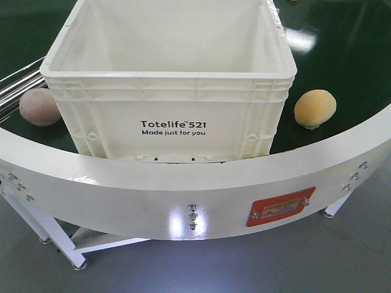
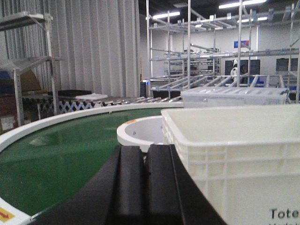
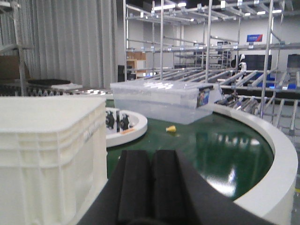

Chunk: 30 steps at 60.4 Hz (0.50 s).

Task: Place moving items into box and shelve
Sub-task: 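Lower the right gripper onto the yellow plush toy and close it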

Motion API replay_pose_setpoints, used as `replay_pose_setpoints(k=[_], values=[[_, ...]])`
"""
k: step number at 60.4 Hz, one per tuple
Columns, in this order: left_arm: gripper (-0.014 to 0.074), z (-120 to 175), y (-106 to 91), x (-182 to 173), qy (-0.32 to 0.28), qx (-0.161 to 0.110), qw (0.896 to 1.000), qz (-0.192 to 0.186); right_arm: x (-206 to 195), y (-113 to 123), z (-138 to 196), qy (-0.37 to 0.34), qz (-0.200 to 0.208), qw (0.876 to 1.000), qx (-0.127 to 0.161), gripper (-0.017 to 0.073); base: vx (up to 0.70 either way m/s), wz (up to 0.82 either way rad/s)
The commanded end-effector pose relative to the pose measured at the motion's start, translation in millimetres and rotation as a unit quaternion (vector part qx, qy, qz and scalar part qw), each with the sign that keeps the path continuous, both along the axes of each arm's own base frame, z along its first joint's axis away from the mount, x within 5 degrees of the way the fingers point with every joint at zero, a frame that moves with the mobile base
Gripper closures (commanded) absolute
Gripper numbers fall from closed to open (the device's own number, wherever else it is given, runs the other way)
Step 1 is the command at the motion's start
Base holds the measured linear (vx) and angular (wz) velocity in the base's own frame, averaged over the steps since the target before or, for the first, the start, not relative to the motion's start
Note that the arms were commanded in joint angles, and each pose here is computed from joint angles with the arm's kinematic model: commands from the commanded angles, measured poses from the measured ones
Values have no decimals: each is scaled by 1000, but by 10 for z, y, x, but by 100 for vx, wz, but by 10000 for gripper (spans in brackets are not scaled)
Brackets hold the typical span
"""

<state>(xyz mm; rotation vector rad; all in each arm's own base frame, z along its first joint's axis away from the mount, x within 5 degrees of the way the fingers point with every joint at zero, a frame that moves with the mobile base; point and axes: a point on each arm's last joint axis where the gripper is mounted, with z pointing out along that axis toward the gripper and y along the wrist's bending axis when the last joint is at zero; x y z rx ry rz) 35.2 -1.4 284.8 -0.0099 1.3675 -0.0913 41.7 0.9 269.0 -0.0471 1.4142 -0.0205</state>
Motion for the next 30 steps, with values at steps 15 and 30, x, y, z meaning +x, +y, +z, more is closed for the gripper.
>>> replay_pose_setpoints(k=[15, 30], values=[[600, 854, 2, 125, 113, -1, 994, 4, 144, 2, 829, 78, -1, 997, 1, 568, 0, 0], [600, 603, -7, 391, 275, 7, 961, 8, 528, 10, 552, 282, 0, 959, -2, 568, 0, 0]])
